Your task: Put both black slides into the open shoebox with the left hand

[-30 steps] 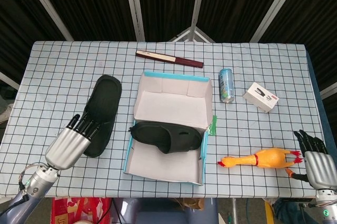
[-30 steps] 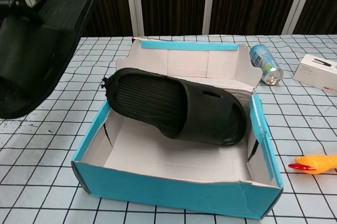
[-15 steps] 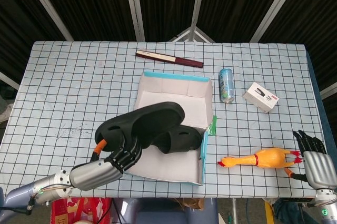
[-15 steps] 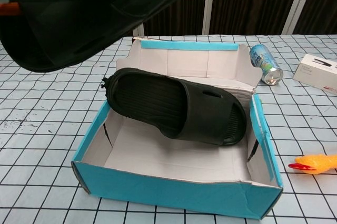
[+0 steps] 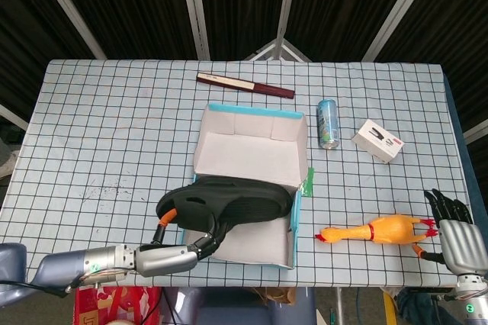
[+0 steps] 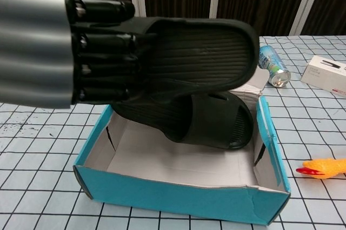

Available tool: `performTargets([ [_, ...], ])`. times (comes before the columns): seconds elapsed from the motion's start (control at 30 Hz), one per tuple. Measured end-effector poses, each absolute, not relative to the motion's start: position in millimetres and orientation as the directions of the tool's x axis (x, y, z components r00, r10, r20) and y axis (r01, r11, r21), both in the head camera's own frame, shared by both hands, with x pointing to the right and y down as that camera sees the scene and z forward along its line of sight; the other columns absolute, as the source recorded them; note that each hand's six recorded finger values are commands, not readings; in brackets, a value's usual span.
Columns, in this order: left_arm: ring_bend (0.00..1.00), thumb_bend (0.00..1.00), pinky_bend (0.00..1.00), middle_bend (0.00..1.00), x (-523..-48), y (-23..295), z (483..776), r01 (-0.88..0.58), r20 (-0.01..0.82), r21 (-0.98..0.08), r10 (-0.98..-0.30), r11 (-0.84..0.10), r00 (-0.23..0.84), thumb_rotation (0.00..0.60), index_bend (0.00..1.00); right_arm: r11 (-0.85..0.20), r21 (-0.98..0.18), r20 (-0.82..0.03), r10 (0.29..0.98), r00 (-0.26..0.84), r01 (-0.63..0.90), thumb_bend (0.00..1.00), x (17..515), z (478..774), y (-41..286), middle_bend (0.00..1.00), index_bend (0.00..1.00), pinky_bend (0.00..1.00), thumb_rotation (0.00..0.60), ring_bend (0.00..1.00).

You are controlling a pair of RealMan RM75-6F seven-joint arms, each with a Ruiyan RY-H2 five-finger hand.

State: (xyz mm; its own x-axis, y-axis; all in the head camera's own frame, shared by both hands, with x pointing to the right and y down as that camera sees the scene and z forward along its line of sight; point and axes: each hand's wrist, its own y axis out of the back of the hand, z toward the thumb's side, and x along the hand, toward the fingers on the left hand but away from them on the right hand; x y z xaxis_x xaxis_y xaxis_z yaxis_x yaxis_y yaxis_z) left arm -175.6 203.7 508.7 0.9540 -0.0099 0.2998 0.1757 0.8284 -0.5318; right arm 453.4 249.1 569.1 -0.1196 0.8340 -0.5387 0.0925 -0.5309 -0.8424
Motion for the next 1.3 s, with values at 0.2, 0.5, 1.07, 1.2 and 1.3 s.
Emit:
performTargets([
  [0.2,0.19,0.50,0.33,0.47,-157,209,518,0.092,0.270,-0.550,0.072,0.830,0.960,0.600,0.32,-0.536,-0.839,-0.544,0.831,-0.116,0.091,0.16,452,570,249,0.05,0.00,0.07,0.600,0.09],
  [0.5,0.19,0.50,0.33,0.47,-145,221,536,0.032,0.263,-0.581,0.151,0.813,0.953,0.600,0.32,-0.530,-0.843,-0.538,0.834,-0.122,0.096,0.16,454,569,248,0.05,0.00,0.07,0.600,0.09],
  [1.07,0.19,0.50,0.33,0.47,-134,232,566,0.028,0.287,-0.607,0.187,0.794,0.939,0.600,0.32,-0.527,-0.844,-0.536,0.835,-0.122,0.100,0.16,455,567,249,0.05,0.00,0.07,0.600,0.09],
  [1.2,0.19,0.50,0.33,0.47,-132,233,572,0.029,0.287,-0.616,0.189,0.787,0.939,0.600,0.32,-0.529,-0.843,-0.538,0.834,-0.122,0.100,0.16,455,568,249,0.05,0.00,0.07,0.600,0.09],
  [1.3,0.19,0.50,0.33,0.47,-130,233,577,0.032,0.285,-0.622,0.188,0.782,0.940,0.600,0.32,-0.529,-0.843,-0.538,0.834,-0.122,0.100,0.16,455,568,250,0.05,0.00,0.07,0.600,0.09],
])
